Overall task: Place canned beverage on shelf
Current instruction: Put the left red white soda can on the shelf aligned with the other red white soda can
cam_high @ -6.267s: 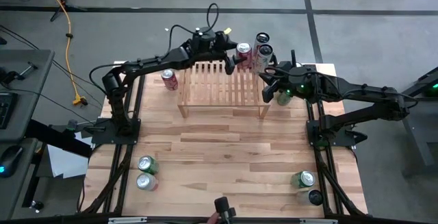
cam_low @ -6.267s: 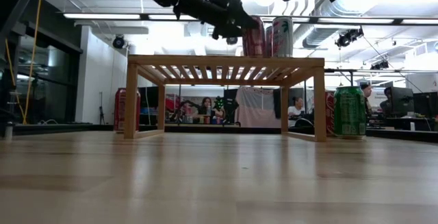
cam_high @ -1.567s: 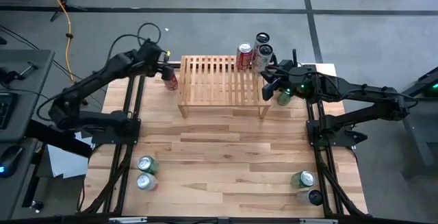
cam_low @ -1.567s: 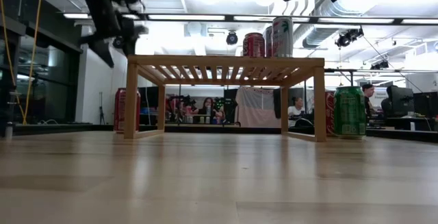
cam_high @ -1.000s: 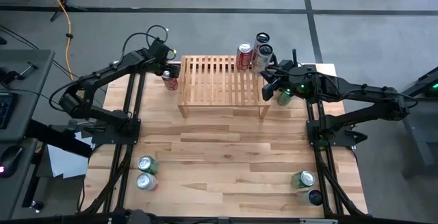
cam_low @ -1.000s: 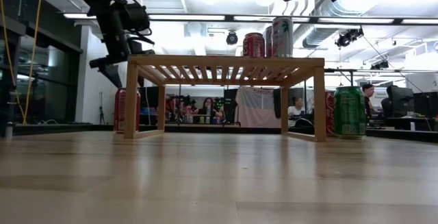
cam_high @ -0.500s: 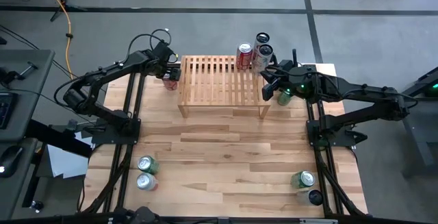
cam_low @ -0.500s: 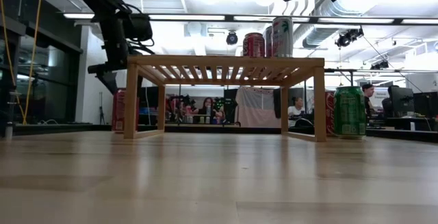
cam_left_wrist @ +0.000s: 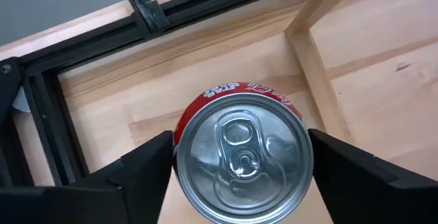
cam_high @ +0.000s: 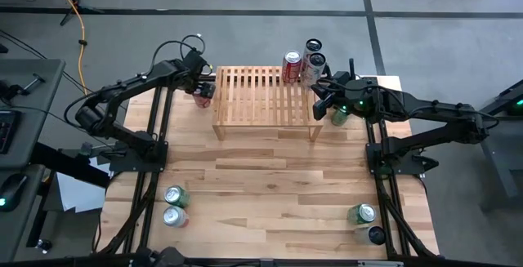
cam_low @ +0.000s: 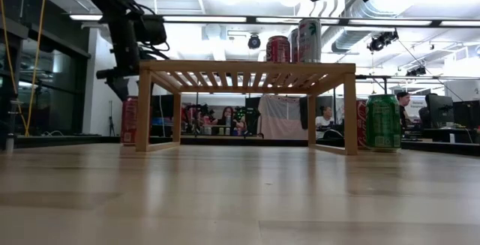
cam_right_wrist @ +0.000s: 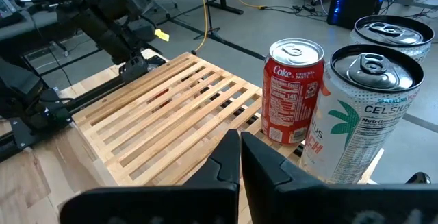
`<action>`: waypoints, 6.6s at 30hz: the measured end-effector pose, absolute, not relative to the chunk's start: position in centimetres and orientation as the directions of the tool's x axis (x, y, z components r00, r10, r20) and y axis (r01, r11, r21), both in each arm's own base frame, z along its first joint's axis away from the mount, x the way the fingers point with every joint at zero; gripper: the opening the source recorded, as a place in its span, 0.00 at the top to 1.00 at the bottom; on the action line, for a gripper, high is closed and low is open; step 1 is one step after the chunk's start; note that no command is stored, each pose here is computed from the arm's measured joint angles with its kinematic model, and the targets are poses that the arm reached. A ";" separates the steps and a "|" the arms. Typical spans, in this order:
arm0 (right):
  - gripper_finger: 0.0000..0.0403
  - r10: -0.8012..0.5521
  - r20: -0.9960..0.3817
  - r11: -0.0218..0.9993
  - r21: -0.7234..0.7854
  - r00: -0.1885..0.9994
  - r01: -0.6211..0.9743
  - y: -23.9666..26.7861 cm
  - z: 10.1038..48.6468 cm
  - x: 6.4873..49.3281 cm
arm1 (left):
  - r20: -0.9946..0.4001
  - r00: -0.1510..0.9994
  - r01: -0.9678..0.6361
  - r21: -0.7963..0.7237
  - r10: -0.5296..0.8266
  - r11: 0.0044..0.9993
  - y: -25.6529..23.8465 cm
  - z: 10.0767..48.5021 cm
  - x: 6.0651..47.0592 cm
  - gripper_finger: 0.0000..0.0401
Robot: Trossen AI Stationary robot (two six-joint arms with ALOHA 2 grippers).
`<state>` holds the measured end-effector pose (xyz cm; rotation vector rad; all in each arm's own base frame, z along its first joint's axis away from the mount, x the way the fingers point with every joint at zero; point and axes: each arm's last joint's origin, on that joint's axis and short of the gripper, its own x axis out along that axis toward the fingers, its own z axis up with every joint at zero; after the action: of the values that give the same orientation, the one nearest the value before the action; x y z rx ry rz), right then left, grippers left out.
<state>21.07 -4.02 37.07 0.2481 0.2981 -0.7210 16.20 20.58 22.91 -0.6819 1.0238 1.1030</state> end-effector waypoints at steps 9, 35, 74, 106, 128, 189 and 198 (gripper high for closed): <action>1.00 -0.608 -0.350 0.725 0.120 0.713 0.678 -4.0 37.1 21.1 | -0.893 0.104 -0.939 0.056 0.438 0.338 19.1 26.1 14.8 0.31; 1.00 -0.610 -0.309 0.726 0.151 0.730 0.671 -4.0 37.5 21.3 | -0.507 0.729 -0.553 -0.042 0.459 0.832 10.9 46.5 24.6 0.31; 1.00 -0.571 -0.272 0.755 0.196 0.775 0.626 -3.9 38.0 21.5 | -0.725 0.634 -0.301 0.091 0.270 0.949 12.2 38.8 36.4 0.17; 1.00 -0.572 -0.272 0.755 0.195 0.774 0.626 -3.9 38.0 21.5 | -0.678 0.636 -0.408 0.112 0.370 0.906 13.2 40.7 34.4 0.17; 1.00 -0.572 -0.274 0.753 0.201 0.774 0.627 -3.9 38.0 21.5 | -0.644 0.518 -0.814 -0.169 0.563 0.556 10.4 38.8 26.5 0.17; 1.00 -0.432 -0.224 0.850 0.221 0.873 0.478 -3.6 38.6 21.9 | -0.761 0.463 -0.494 0.204 0.455 0.845 7.1 36.7 32.8 0.29; 0.87 -0.184 -0.076 0.940 0.278 0.980 0.199 -3.0 39.9 23.2 | -0.653 0.651 -0.157 0.382 0.387 0.911 4.4 42.1 30.0 0.29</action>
<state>23.17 -2.96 39.85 0.2890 0.0496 -0.1955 30.00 4.37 42.15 0.3055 0.8063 0.3142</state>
